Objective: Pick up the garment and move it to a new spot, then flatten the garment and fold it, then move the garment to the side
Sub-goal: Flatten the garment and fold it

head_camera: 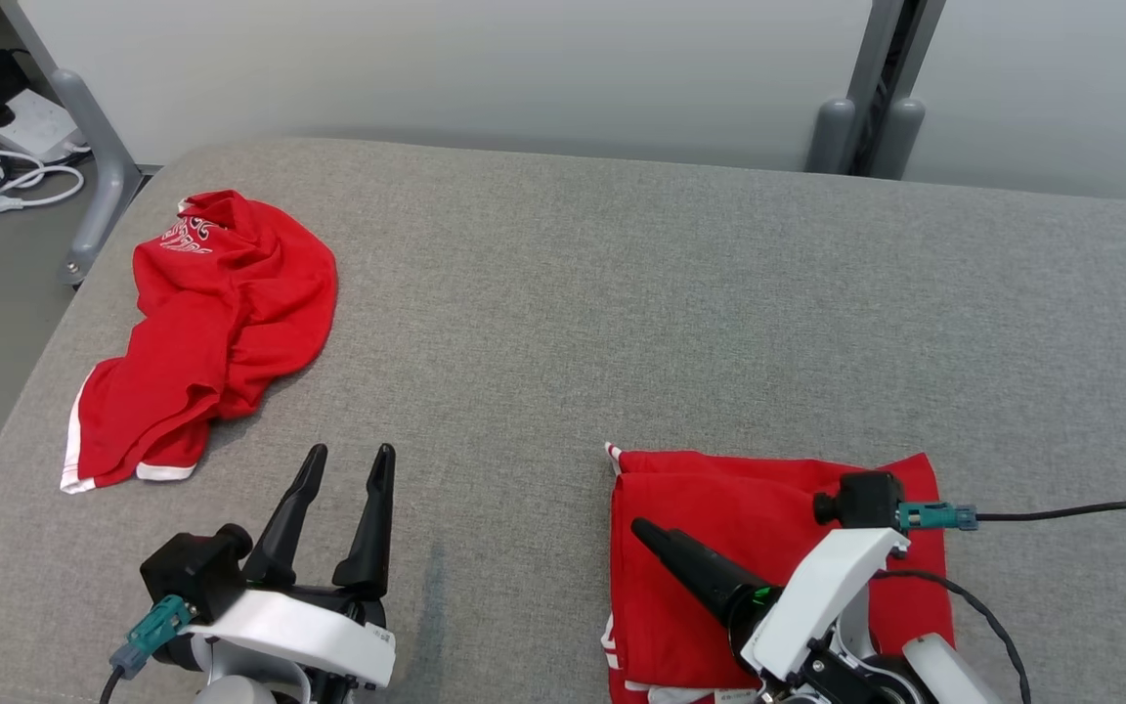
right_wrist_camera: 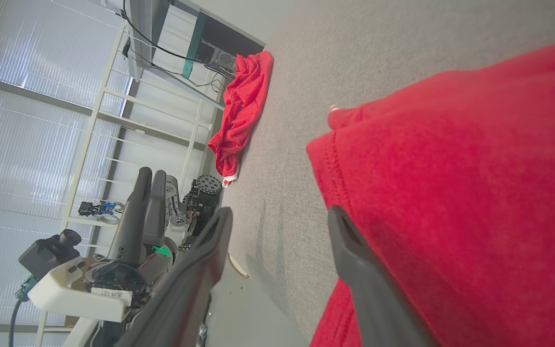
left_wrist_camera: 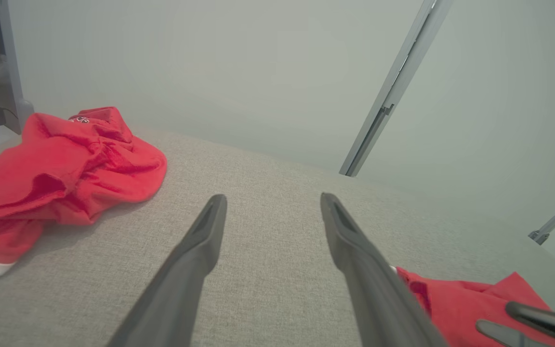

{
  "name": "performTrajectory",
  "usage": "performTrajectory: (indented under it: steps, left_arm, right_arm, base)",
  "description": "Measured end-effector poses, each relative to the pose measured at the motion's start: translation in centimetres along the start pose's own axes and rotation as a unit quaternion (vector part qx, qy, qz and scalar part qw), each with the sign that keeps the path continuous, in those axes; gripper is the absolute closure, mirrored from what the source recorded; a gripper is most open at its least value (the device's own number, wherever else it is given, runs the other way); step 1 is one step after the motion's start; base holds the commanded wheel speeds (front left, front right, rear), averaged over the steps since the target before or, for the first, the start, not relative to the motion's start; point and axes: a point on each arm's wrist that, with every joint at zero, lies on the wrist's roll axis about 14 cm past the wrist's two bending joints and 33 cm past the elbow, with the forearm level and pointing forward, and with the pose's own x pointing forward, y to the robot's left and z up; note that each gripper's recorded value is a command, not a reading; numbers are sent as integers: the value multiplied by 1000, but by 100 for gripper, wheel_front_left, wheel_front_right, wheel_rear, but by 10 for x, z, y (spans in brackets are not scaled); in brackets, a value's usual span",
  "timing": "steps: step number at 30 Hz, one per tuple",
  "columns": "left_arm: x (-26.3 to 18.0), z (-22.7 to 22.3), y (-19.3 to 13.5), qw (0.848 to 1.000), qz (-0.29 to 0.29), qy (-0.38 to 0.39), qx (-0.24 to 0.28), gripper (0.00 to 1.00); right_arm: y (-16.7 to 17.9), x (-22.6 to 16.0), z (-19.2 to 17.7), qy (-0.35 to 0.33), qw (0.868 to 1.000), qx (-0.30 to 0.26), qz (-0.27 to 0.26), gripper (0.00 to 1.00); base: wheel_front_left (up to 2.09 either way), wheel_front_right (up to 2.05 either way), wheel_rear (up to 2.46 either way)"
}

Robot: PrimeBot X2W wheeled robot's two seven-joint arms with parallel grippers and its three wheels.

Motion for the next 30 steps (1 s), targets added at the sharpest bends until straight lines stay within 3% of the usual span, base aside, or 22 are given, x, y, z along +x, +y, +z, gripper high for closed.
performTrajectory:
  steps: [9,16,23,30]
  left_arm:
    - [6,0,-10,1000,-16,-1,0,0]
    - [13,4,-23,999,-38,-8,2,0]
    - [24,6,-38,998,-63,-13,10,0]
    - [29,-1,-51,996,-84,-3,15,0]
  right_arm:
    - [3,-12,40,-63,997,-33,-6,0]
    - [-5,-52,109,-164,976,-125,-63,0]
    - [-11,-108,164,-257,923,-252,-133,0]
    - [-36,-161,189,-338,853,-339,-206,0]
  base:
    - [0,0,0]
    - [0,0,0]
    - [0,0,0]
    - [0,0,0]
